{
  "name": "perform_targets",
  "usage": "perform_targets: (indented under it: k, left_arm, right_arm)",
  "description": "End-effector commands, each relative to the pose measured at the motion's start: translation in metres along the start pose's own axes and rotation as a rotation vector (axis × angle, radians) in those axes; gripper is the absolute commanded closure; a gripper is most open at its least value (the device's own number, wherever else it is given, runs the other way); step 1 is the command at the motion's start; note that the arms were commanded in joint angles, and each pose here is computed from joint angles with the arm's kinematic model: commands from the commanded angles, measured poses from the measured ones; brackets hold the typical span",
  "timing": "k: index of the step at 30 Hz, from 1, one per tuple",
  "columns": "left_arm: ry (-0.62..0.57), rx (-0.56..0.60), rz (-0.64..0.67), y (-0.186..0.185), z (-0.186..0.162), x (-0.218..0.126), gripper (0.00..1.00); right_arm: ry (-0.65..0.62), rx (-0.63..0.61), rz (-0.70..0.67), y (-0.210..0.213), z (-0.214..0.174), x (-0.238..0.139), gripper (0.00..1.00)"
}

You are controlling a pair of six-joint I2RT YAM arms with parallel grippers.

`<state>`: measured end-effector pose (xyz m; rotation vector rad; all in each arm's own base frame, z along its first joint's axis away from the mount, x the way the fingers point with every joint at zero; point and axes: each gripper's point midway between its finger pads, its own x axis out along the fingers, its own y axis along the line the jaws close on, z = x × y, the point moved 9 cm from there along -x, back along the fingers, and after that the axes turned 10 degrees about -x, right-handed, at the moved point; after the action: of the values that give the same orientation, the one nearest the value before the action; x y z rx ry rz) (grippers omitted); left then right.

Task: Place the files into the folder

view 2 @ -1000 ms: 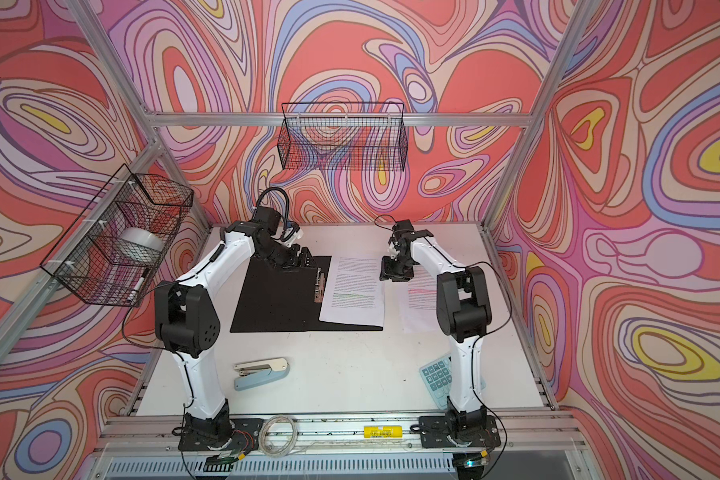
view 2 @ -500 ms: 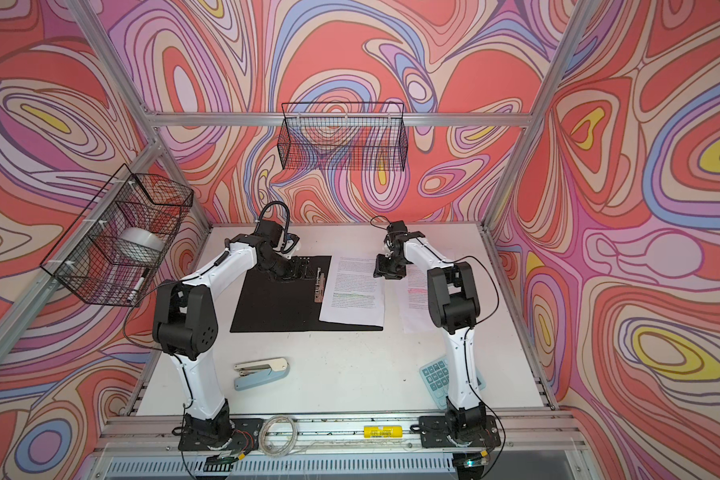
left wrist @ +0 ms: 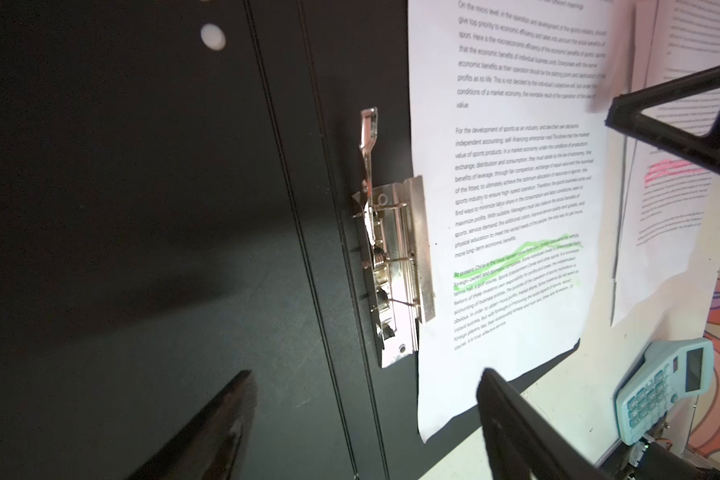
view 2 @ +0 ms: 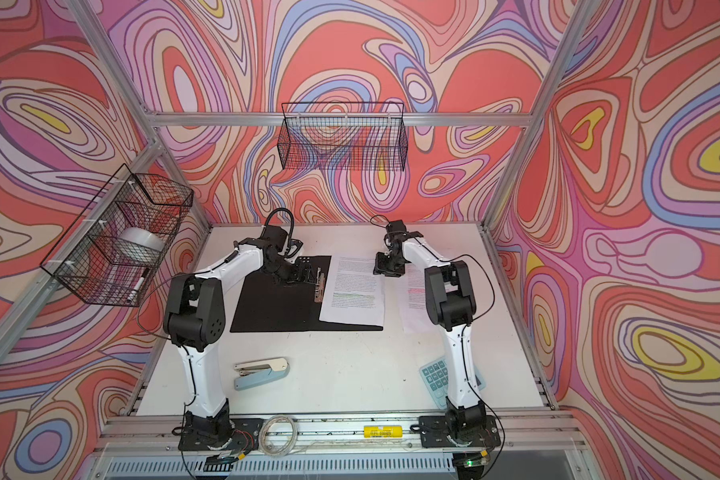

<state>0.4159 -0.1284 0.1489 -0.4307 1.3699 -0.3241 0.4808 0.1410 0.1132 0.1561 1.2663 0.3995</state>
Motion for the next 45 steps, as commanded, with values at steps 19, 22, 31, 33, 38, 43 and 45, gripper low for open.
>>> perform_targets:
  k: [19, 22, 31, 33, 38, 43, 45]
  left_arm:
    - [0.033, -0.028, -0.029, 0.002, 0.016, 0.020, 0.16]
    - [0.031, -0.027, -0.028, 0.002, 0.017, 0.019, 0.17]
    - [0.008, -0.003, -0.019, -0.003, 0.022, 0.012, 0.16]
    - [-0.008, 0.015, -0.005, -0.005, 0.023, 0.005, 0.16]
    - [-0.047, 0.064, 0.018, -0.009, 0.023, -0.010, 0.16]
    - [-0.028, 0.058, 0.027, -0.006, 0.021, -0.005, 0.15]
    - [-0.020, 0.051, 0.025, -0.004, 0.020, -0.002, 0.15]
  right_arm:
    - [0.003, -0.038, 0.174, 0.015, 0.005, 0.011, 0.55]
    - [0.020, -0.047, 0.192, 0.019, 0.003, 0.014, 0.56]
    - [0.050, -0.099, 0.192, 0.034, 0.003, 0.013, 0.58]
    - [-0.002, -0.098, 0.122, 0.032, 0.008, 0.004, 0.57]
    - [-0.139, -0.068, 0.027, 0.022, 0.029, -0.022, 0.53]
    - [-0.165, -0.039, 0.006, 0.012, 0.041, -0.015, 0.52]
    - [-0.182, -0.031, 0.002, 0.010, 0.045, -0.013, 0.52]
